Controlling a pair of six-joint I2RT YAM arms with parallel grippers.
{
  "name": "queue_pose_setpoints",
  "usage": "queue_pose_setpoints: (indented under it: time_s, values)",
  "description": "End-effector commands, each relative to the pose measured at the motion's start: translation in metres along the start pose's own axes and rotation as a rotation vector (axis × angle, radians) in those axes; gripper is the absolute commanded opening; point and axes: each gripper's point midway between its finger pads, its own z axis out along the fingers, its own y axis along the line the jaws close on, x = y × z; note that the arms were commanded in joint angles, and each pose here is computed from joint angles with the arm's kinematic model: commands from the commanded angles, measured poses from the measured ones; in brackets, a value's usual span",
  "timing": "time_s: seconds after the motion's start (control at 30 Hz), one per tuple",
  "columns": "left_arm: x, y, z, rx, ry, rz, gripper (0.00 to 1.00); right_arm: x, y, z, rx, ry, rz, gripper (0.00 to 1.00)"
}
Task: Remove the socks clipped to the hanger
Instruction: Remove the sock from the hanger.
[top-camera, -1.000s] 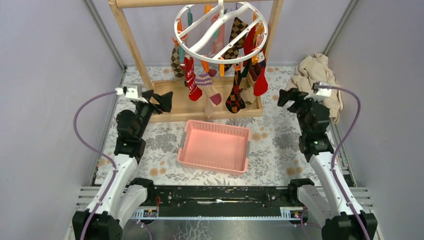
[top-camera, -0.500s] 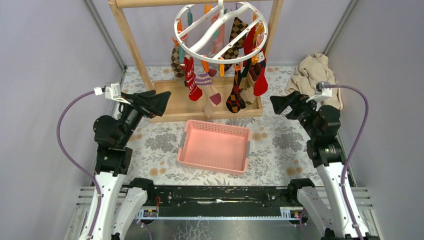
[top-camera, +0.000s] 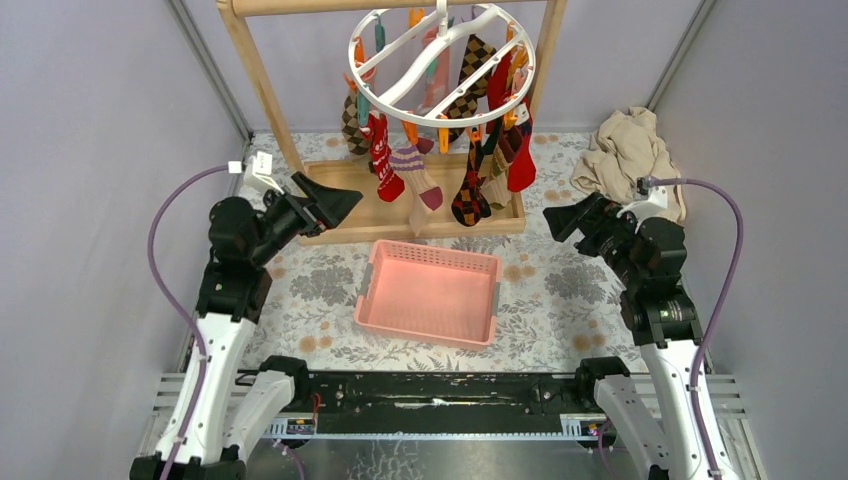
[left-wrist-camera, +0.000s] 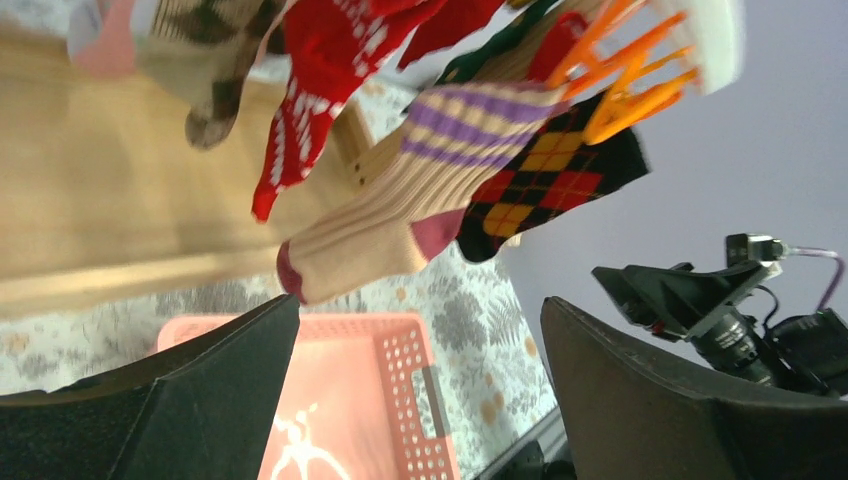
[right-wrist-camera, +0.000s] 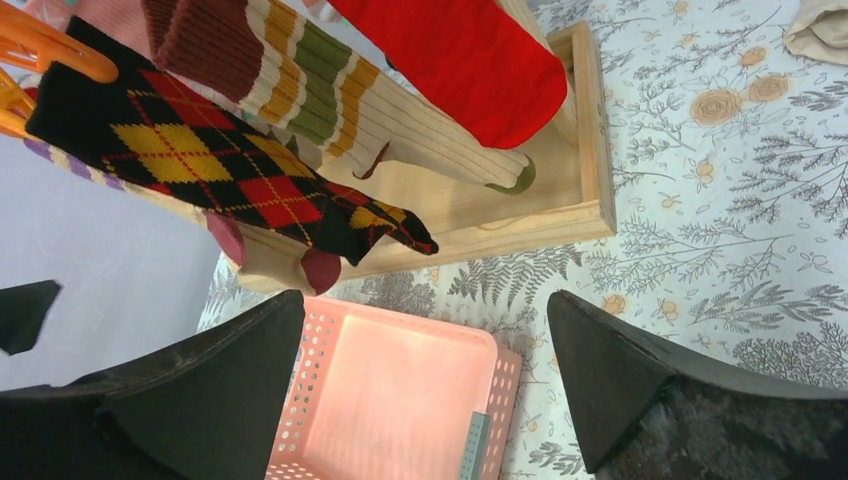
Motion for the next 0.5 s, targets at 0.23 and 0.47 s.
queue_pose_setpoints:
  time_s: [0.23,0.47]
  values:
    - [0.016,-0.020,0.007,0.131,0.141,0.000,0.99,0.053,-0.032,0.015,0.044,0.178,-0.032,1.00]
    - [0.000,-0.020,-0.011,0.030,0.021,-0.018,0.99,0.080,-0.020,0.029,-0.101,0.250,0.017,0.85]
